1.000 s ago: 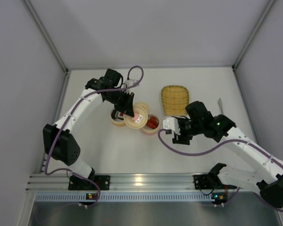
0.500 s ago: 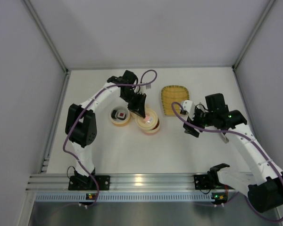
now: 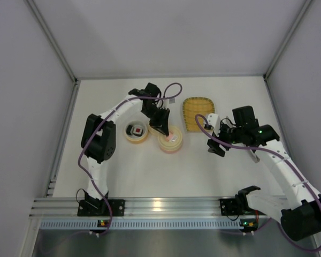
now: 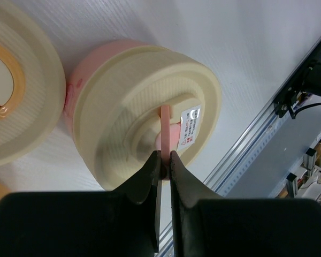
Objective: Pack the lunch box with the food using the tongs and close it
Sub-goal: Close the box lid on the packing box.
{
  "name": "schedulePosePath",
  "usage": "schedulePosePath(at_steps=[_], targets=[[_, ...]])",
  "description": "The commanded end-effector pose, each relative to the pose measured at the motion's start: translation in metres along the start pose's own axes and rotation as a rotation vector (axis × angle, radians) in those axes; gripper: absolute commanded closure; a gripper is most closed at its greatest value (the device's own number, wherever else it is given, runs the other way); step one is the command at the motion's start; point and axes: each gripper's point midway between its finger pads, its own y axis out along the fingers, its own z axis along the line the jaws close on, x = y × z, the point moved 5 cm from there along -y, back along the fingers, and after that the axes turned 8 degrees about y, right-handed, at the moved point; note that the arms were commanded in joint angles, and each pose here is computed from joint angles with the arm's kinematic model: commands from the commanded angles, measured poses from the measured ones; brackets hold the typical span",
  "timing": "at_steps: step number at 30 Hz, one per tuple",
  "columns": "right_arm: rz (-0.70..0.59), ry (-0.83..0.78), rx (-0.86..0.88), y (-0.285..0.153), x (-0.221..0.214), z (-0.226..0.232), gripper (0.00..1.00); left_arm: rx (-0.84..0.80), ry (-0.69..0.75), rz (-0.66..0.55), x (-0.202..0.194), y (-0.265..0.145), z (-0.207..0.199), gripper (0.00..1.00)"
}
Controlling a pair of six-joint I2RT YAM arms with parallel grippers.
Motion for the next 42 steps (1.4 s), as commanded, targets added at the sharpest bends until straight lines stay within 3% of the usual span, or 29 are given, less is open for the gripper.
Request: schedulePosePath(at_steps=[1,7,16,27,33,42], targets=[[-0.044,0.004,0.012,-0.005,0.010,-0.001,0.30,-0.006,0.036,-0.065,0.019,-0.001,0.000,0.99],[-0.045,0.008,0.014,-0.005,0.009,0.000,0.29,0.006,0.020,-0.051,0.017,0.004,0.005,0.99],[-0.057,0.017,0.022,-0.002,0.012,-0.002,0.26,0.009,-0.005,-0.009,-0.002,0.013,0.011,0.86],[-0.062,0.024,0.030,-0.002,0.014,-0.002,0.24,0.030,-0.023,0.015,-0.014,0.023,0.020,0.85],[-0.063,0.022,0.031,-0.003,0.016,-0.001,0.24,0.054,-0.048,0.038,-0.020,0.028,0.027,0.69],[-0.068,0.032,0.037,-0.003,0.016,0.000,0.23,0.070,-0.080,0.049,-0.018,0.035,0.034,0.71]])
